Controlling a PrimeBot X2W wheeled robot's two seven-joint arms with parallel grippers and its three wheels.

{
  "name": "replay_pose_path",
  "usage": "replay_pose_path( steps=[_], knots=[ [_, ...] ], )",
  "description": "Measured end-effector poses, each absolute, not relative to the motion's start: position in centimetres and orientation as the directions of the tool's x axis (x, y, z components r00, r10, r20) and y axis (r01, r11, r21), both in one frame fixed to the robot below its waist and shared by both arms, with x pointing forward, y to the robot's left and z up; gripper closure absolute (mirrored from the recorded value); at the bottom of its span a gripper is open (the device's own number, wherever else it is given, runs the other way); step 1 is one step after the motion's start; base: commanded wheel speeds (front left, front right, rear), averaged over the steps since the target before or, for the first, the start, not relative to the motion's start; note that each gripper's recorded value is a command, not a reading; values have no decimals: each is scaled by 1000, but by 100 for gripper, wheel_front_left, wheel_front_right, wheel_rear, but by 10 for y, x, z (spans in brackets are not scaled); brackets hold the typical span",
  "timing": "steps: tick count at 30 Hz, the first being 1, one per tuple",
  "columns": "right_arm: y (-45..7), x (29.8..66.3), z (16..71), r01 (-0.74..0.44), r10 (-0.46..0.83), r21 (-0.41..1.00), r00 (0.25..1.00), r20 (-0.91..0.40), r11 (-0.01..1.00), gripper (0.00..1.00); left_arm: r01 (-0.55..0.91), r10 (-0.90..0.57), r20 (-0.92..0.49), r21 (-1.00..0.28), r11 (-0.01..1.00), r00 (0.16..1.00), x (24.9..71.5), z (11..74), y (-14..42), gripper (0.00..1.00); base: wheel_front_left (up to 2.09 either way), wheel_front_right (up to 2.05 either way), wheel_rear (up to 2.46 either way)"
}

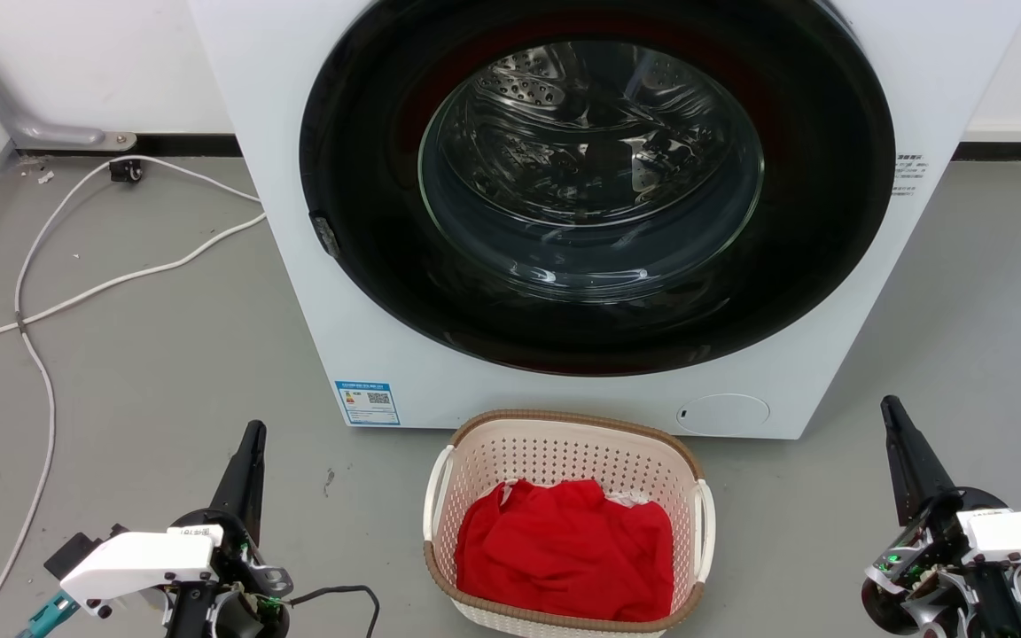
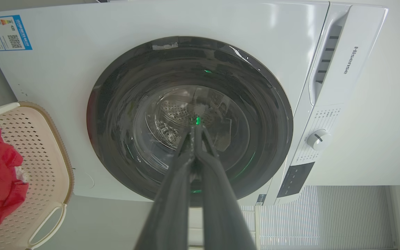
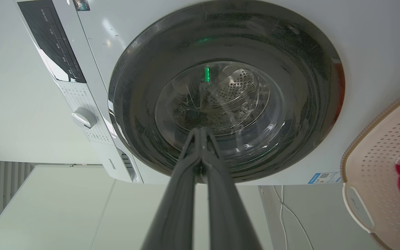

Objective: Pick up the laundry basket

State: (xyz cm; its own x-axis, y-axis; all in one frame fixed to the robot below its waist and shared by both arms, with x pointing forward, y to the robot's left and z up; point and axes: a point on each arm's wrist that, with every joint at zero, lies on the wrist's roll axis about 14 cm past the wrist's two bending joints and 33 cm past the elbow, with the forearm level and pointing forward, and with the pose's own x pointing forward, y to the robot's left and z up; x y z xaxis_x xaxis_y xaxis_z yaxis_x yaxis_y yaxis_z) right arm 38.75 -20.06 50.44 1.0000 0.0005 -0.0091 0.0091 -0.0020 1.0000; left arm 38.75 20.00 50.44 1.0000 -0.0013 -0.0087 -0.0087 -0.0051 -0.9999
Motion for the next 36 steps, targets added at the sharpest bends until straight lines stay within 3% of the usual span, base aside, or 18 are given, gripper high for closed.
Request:
replay_pose_path(
  steps=[36],
  knots=[
    [-201,387,504,9,0,1000,1000,-9,-4,100,-9,-1,-9,-1000,-2,1000,387,504,200,100,0,0,0]
  ],
)
